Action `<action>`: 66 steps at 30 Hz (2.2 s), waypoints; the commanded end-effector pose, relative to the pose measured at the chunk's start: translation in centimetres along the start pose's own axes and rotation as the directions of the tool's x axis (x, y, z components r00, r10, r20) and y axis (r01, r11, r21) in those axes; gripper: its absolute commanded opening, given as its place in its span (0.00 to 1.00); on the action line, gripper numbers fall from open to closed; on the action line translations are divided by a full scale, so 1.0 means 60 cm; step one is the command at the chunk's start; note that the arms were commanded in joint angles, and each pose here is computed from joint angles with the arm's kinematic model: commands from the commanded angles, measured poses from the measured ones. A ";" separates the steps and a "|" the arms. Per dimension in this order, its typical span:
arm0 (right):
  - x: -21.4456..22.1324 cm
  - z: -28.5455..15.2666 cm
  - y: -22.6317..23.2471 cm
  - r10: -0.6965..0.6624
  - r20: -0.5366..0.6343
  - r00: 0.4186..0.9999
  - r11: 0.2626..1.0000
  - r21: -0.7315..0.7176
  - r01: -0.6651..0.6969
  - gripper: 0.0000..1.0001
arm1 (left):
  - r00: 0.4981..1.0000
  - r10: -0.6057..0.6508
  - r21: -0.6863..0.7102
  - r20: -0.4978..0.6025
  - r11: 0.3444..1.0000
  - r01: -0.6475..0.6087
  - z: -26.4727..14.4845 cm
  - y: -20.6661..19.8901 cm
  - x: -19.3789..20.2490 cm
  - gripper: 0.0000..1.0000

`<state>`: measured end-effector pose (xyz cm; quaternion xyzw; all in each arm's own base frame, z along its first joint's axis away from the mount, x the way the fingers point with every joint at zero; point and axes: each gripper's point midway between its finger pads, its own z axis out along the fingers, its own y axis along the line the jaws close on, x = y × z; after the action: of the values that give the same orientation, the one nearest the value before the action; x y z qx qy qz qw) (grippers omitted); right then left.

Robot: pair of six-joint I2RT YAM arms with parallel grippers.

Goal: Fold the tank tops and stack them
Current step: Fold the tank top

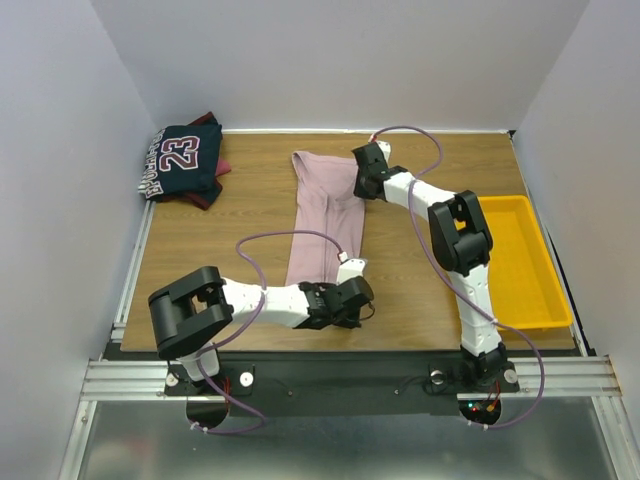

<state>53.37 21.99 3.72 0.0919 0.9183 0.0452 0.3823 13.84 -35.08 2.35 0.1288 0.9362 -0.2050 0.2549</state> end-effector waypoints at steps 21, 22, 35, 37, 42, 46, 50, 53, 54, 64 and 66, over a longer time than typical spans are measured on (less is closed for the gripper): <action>-0.064 -0.030 -0.014 -0.082 0.090 0.993 0.996 0.047 0.078 0.64 | 0.992 -0.061 0.154 0.109 0.987 0.044 -0.106 -0.050 -0.067 0.11; -0.068 -0.037 -0.013 -0.078 0.093 0.993 0.996 0.040 0.074 0.66 | 0.987 -0.088 0.125 0.133 0.990 0.071 -0.113 -0.036 -0.078 0.12; -0.026 -0.103 0.003 -0.014 0.008 1.000 0.996 -0.089 0.015 0.58 | 0.987 -0.085 -0.159 0.139 0.981 0.107 -0.053 0.106 -0.081 0.06; -0.002 -0.098 0.008 -0.029 -0.020 0.999 0.996 -0.090 0.027 0.53 | 0.990 -0.075 -0.177 0.123 0.980 0.096 -0.043 0.112 -0.073 0.06; 0.033 -0.084 0.008 -0.049 -0.058 0.997 0.996 -0.081 0.044 0.45 | 0.994 -0.069 -0.219 0.090 0.972 0.087 -0.026 0.132 -0.048 0.05; 0.055 -0.071 0.006 -0.062 -0.086 0.994 0.996 -0.076 0.056 0.44 | 0.995 -0.071 -0.228 0.064 0.970 0.083 -0.021 0.139 -0.034 0.00; 0.074 -0.060 0.002 -0.077 -0.110 0.991 0.995 -0.068 0.069 0.44 | 0.996 -0.074 -0.232 0.047 0.969 0.083 -0.018 0.144 -0.023 0.00; 0.087 -0.052 -0.010 -0.079 -0.120 0.990 0.996 -0.040 0.075 0.41 | 0.996 -0.078 -0.228 0.031 0.970 0.083 -0.017 0.145 -0.013 0.00; 0.088 -0.052 -0.015 -0.080 -0.118 0.990 0.997 -0.028 0.077 0.39 | 0.996 -0.080 -0.226 0.029 0.971 0.085 -0.017 0.146 -0.012 0.00; 0.065 -0.055 -0.059 -0.106 -0.067 0.992 0.991 0.076 0.111 0.22 | 0.995 -0.095 -0.207 -0.023 0.974 0.089 -0.020 0.153 0.024 0.00; 0.062 -0.055 -0.060 -0.117 -0.064 0.991 0.990 0.077 0.121 0.22 | 0.995 -0.096 -0.198 -0.031 0.976 0.088 -0.021 0.151 0.027 0.00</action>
<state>48.53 21.26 3.32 0.0564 0.9323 0.0306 0.3560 18.03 -28.97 2.31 0.0403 0.9420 -0.1590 0.2929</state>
